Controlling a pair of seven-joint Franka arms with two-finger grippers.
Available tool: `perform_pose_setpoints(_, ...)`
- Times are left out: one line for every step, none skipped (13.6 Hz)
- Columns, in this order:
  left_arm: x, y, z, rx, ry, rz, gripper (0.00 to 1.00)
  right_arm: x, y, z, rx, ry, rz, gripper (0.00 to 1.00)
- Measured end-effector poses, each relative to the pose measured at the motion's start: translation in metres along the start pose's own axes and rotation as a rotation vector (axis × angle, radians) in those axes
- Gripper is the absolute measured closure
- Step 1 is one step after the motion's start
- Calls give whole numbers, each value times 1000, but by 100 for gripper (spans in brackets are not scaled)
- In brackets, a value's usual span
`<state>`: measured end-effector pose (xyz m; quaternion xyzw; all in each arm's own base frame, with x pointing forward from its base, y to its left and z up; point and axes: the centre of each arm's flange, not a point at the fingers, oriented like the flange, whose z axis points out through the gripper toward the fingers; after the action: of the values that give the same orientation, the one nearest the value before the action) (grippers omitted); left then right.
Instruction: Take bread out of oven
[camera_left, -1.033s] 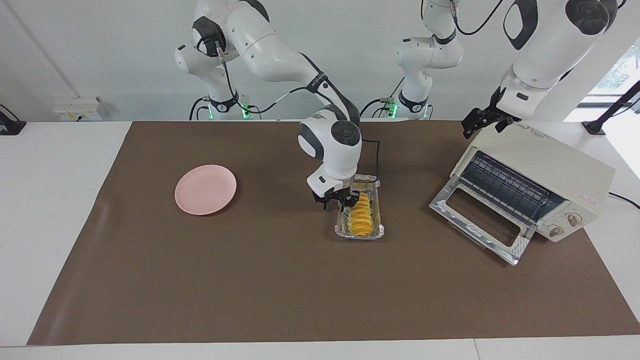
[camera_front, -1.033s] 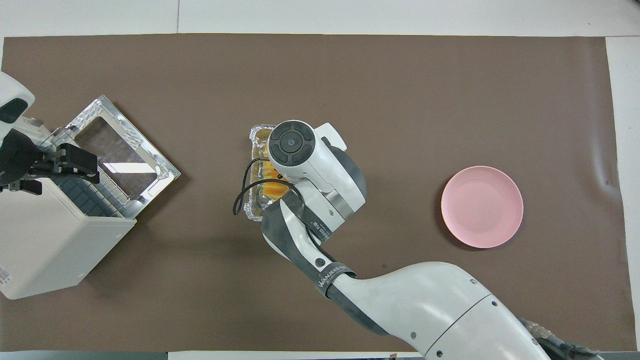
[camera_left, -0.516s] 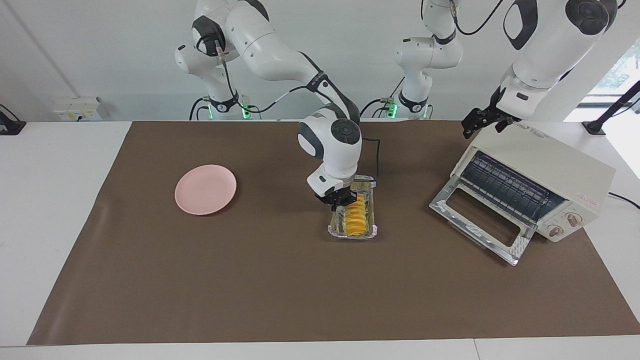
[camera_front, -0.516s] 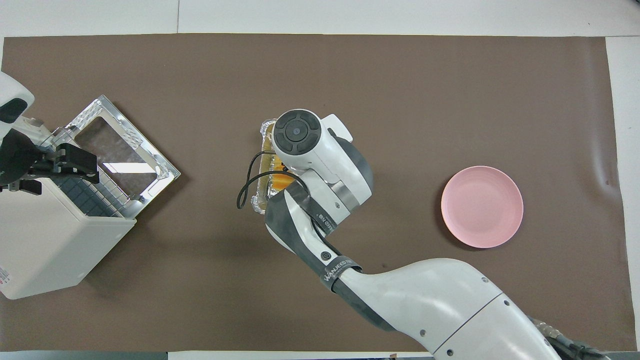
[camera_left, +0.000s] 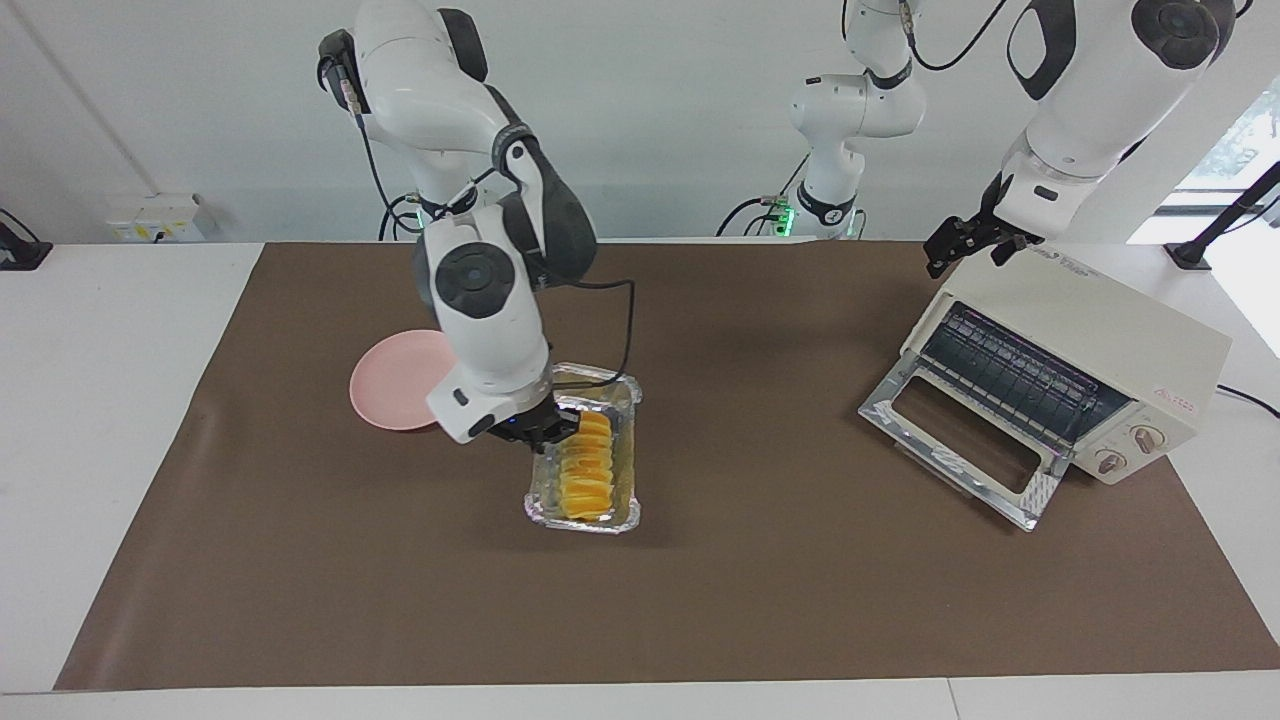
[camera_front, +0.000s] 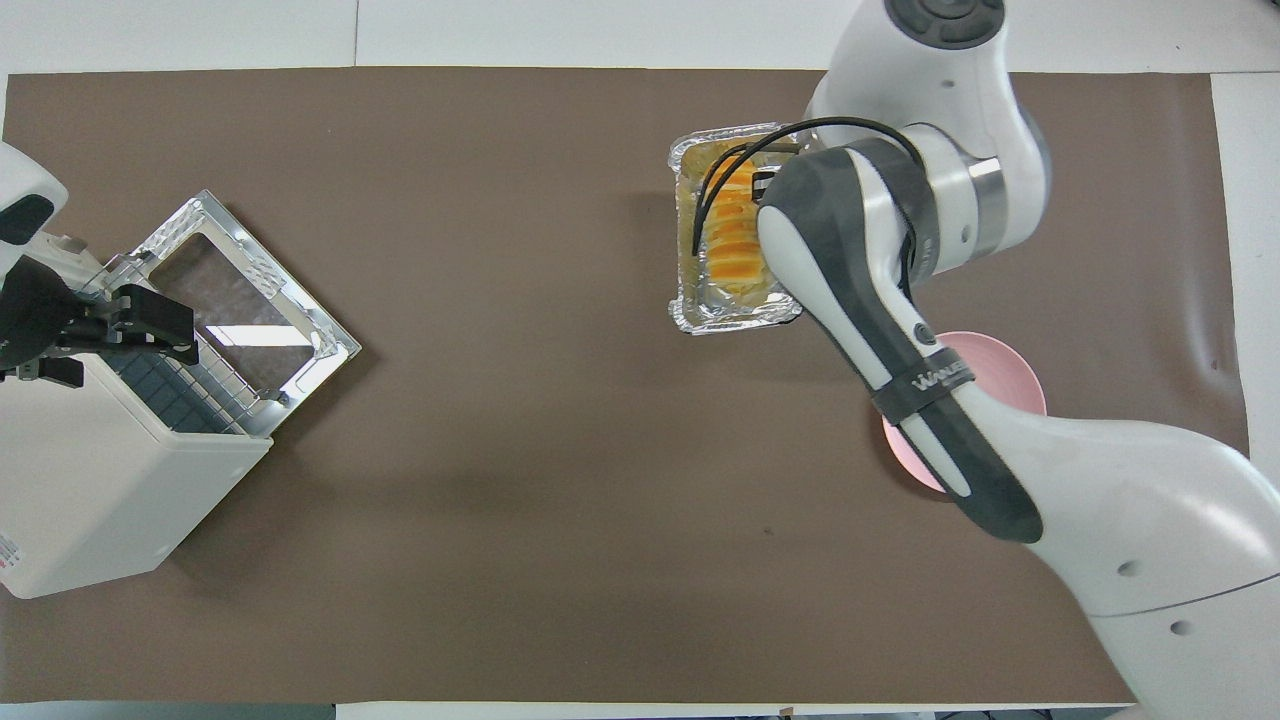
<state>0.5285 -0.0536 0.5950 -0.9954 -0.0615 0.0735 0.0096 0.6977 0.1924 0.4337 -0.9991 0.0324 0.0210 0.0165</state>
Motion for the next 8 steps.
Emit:
perform_pose_setpoints(0,0,0,0,1,0,0,10,29,0,1,0,-32,98)
perform_pose_setpoints(0,0,0,0,2,0,0,17,54,0,2,0,-62,98)
perform_pose_setpoints(0,0,0,0,2,0,0,23,78,0,3,0,-88,98)
perform_pose_setpoints(0,0,0,-1,2,0,0,28,98,0,4,4,-108,98)
perform_pose_setpoints(0,0,0,-1,3,0,0,33,117,-1,5,16,-128,98)
perform_pose_setpoints(0,0,0,-1,3,0,0,38,135,0,7,36,-148,98)
perform_pose_setpoints(0,0,0,-1,4,0,0,42,152,4,7,43,-158,98)
perform_pose_setpoints(0,0,0,-1,4,0,0,44,169,10,6,40,-161,98)
